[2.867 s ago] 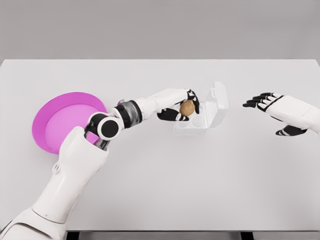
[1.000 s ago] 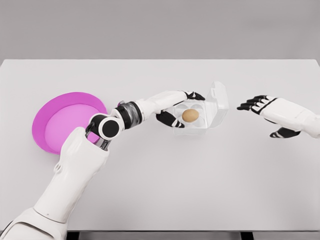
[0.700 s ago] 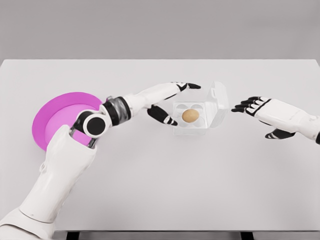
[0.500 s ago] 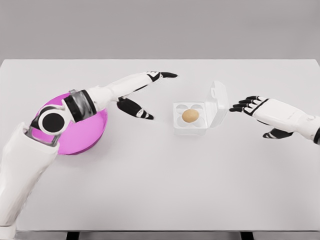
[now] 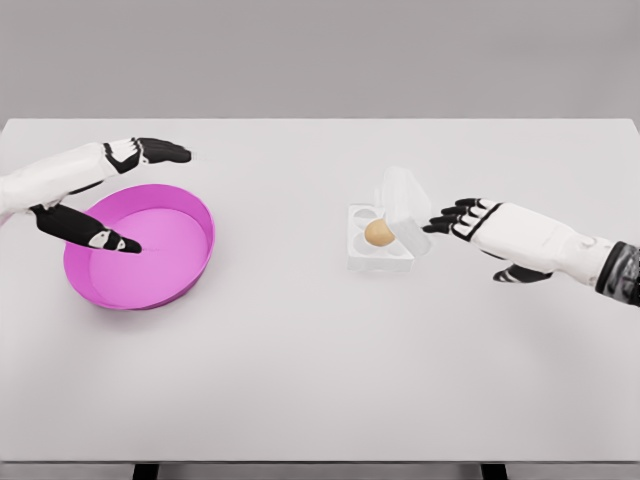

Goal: Pack egg into the box and close the box lid

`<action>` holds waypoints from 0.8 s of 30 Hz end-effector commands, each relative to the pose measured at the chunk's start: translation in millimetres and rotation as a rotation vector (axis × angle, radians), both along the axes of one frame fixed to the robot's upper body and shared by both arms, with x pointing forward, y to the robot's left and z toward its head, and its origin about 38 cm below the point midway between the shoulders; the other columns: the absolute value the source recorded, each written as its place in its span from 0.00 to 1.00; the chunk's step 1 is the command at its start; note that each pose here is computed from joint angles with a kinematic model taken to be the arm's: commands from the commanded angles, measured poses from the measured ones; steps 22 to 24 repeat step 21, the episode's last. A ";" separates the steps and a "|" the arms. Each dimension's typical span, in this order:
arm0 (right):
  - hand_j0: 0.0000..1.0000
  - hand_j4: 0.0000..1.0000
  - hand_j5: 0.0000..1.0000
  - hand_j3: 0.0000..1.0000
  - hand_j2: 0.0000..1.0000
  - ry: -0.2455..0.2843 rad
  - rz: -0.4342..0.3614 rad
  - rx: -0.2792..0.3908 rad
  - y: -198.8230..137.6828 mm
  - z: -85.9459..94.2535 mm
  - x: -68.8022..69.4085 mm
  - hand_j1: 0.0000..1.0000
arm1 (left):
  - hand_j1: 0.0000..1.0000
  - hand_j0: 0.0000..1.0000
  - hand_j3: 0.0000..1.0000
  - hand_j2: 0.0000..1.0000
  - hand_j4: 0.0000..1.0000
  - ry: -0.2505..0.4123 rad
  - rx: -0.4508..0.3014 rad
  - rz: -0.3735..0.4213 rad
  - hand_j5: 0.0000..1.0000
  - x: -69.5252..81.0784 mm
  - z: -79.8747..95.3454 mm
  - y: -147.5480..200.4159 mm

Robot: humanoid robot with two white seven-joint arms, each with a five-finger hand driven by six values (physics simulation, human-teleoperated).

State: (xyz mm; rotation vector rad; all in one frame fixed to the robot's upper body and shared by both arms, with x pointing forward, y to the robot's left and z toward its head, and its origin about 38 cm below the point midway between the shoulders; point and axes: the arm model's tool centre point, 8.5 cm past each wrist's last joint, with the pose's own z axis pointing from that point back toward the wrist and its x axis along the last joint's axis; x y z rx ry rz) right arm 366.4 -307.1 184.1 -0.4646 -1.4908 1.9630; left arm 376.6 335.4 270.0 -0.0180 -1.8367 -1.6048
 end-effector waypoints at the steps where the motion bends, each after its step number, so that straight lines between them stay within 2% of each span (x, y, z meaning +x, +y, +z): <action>1: 1.00 1.00 1.00 1.00 1.00 0.004 0.016 0.015 7.8 -1.7 -1.1 1.00 | 1.00 1.00 1.00 1.00 1.00 -0.006 -0.001 0.036 1.00 2.8 5.3 14.3; 4: 1.00 1.00 1.00 1.00 1.00 0.007 0.037 0.047 21.8 -5.3 -0.5 1.00 | 1.00 1.00 1.00 1.00 1.00 0.009 -0.001 0.036 1.00 0.8 -0.3 14.4; 9: 1.00 1.00 1.00 1.00 1.00 0.001 0.049 0.063 29.6 -4.4 1.9 1.00 | 1.00 1.00 1.00 1.00 1.00 0.023 0.001 0.033 1.00 -2.2 -5.5 13.7; 11: 1.00 1.00 1.00 1.00 1.00 -0.019 0.031 0.068 22.7 3.5 5.0 1.00 | 1.00 1.00 1.00 1.00 1.00 0.027 0.002 0.031 1.00 -3.4 -7.1 13.5; 12: 1.00 1.00 1.00 1.00 1.00 -0.052 -0.027 0.107 2.2 17.2 7.5 1.00 | 1.00 1.00 1.00 1.00 1.00 0.032 0.002 0.032 1.00 -4.0 -8.8 13.6; 14: 1.00 1.00 1.00 1.00 1.00 -0.080 -0.088 0.118 -19.4 27.2 10.0 1.00 | 1.00 1.00 1.00 1.00 1.00 0.031 0.002 0.031 1.00 -4.2 -8.6 13.2; 24: 1.00 1.00 1.00 1.00 1.00 -0.066 -0.107 0.108 -27.4 23.7 10.6 1.00 | 1.00 1.00 1.00 1.00 1.00 0.031 0.002 0.028 1.00 -4.7 -8.7 12.5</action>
